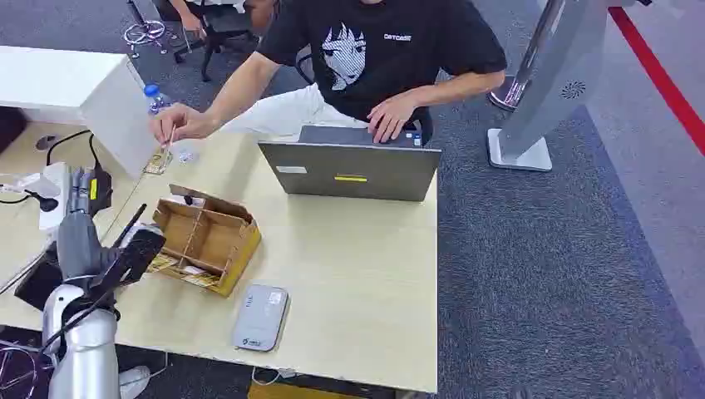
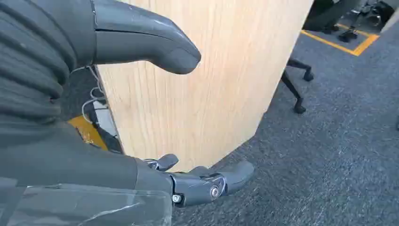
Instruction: Pass the card to the sensor for recognition and then transmit it.
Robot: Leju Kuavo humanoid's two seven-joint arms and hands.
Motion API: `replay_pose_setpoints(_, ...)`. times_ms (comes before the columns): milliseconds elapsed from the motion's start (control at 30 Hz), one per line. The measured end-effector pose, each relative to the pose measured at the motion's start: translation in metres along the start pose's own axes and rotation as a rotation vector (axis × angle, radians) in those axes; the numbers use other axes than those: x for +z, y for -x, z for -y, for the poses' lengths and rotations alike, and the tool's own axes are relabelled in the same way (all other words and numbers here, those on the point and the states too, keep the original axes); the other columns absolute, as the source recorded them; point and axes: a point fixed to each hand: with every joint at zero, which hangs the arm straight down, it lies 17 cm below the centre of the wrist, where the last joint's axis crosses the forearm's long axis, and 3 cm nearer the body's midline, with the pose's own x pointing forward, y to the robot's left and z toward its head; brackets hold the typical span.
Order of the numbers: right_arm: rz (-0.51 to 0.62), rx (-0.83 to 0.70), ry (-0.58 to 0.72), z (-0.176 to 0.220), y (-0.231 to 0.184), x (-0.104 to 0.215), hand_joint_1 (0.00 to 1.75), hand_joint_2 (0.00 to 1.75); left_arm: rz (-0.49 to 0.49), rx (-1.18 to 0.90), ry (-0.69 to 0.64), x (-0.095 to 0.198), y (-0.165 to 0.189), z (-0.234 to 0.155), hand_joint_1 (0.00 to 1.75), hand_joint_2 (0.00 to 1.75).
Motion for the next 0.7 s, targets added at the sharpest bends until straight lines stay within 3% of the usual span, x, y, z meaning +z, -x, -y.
replay_pose_setpoints(500, -0.016, 0.04, -0.008, -0.017, 0.007, -0.008, 0.0, 1.75, 0.151, -0.459, 0.113, -0.039, -0.048, 0.053, 0.0, 1.75)
replay_pose_setpoints(533, -0.015, 0.04, -0.008, -0.018, 0.008, -0.009, 0.0, 1.75, 0.165, -0.491, 0.116, -0.04, -0.051, 0.056, 1.75, 1.75)
replay_pose_setpoints(700, -0.019, 0.056, -0.008, -0.023, 0.01, -0.011, 0.0, 1.75, 0.229, -0.648, 0.118, -0.048, -0.065, 0.068, 1.75, 1.75)
